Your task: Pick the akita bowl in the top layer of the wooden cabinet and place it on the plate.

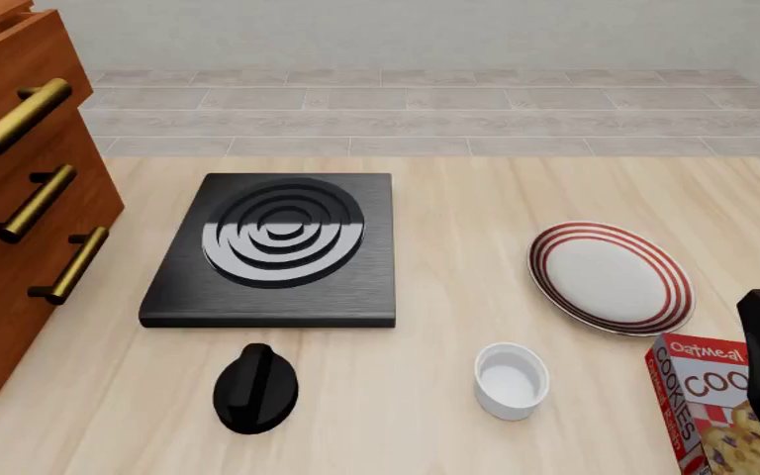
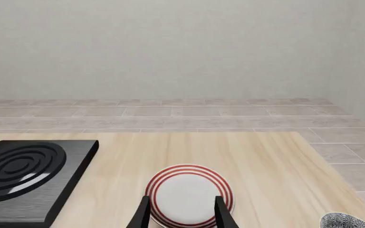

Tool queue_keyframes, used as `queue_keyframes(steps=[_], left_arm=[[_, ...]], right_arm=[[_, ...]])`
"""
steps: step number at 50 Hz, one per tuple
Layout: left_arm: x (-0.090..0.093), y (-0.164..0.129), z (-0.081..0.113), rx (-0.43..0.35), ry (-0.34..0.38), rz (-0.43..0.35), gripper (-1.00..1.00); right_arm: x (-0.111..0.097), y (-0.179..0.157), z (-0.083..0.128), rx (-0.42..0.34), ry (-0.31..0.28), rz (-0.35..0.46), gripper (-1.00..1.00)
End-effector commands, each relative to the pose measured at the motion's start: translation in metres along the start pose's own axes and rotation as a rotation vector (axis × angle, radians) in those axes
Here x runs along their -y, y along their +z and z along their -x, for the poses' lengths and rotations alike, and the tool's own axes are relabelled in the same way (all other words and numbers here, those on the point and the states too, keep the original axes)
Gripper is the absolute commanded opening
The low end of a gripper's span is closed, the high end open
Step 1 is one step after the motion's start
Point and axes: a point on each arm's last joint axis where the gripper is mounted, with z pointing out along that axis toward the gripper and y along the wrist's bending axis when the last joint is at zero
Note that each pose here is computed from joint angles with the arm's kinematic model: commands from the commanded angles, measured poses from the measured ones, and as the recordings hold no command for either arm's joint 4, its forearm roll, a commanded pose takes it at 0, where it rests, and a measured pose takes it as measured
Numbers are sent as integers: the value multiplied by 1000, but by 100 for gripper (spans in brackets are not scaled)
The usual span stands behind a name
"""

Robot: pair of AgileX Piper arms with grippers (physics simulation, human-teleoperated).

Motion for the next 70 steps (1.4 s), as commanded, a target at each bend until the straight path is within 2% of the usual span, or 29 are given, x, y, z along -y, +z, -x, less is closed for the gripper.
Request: queue_keyframes(steps=[1, 17, 70], left_arm=[[-7, 10, -4, -51, 19, 20, 100], [-9, 27, -12, -101, 55, 17, 100], [-9, 56, -45, -179, -4, 26, 100]], right_arm=[[0, 0, 0, -2, 3, 0, 100], [0, 1, 1, -3, 10, -6, 100], [0, 1, 3, -1, 11, -7, 100]])
